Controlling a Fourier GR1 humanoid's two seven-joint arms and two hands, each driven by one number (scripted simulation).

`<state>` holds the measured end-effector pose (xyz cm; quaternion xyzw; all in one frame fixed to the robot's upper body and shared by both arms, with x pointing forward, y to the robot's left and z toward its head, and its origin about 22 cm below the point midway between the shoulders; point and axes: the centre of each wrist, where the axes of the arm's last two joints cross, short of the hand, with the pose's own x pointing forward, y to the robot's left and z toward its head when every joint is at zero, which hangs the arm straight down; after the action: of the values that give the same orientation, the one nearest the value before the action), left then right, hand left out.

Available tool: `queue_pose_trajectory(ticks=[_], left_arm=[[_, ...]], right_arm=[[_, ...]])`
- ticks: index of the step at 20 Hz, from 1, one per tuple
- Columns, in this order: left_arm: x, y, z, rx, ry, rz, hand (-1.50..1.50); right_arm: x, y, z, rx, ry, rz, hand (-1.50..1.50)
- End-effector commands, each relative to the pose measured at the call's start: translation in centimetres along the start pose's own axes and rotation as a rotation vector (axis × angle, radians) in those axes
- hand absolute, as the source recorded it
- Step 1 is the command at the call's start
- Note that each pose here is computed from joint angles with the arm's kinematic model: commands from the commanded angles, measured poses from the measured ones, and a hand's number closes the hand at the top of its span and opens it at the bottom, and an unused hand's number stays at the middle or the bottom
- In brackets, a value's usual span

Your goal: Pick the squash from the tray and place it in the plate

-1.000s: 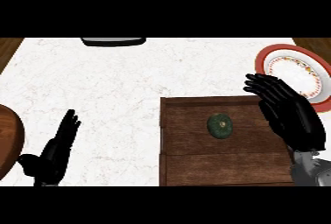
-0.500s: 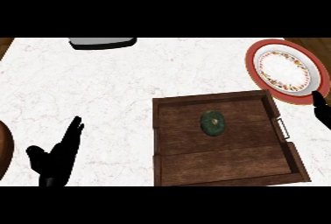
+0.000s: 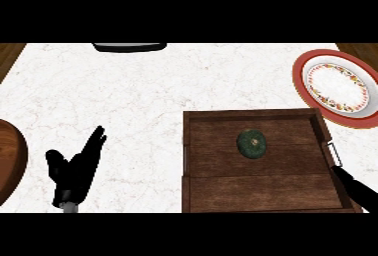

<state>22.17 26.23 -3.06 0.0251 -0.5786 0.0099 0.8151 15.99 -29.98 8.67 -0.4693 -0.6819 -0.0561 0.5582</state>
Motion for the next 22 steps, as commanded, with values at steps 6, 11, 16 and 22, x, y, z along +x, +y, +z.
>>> queue_pose_trajectory(ticks=[6, 11, 16, 22], left_arm=[[-0.1, -2.1, -0.7, -0.055, 0.041, -0.006, 0.00], [1.5, -3.1, -0.9, -0.080, 0.045, 0.002, 0.00], [0.9, -3.1, -2.6, -0.063, 0.029, 0.004, 0.00], [0.4, -3.7, -1.6, -0.067, 0.041, 0.004, 0.00]], right_arm=[[4.9, -1.4, 1.5, 0.300, 0.148, 0.297, -1.50], [8.0, 0.9, 1.4, 0.348, 0.254, 0.412, -1.50], [10.3, 6.0, 1.1, 0.376, 0.259, 0.449, -1.50], [10.4, 10.1, 2.4, 0.439, 0.348, 0.506, -1.50]])
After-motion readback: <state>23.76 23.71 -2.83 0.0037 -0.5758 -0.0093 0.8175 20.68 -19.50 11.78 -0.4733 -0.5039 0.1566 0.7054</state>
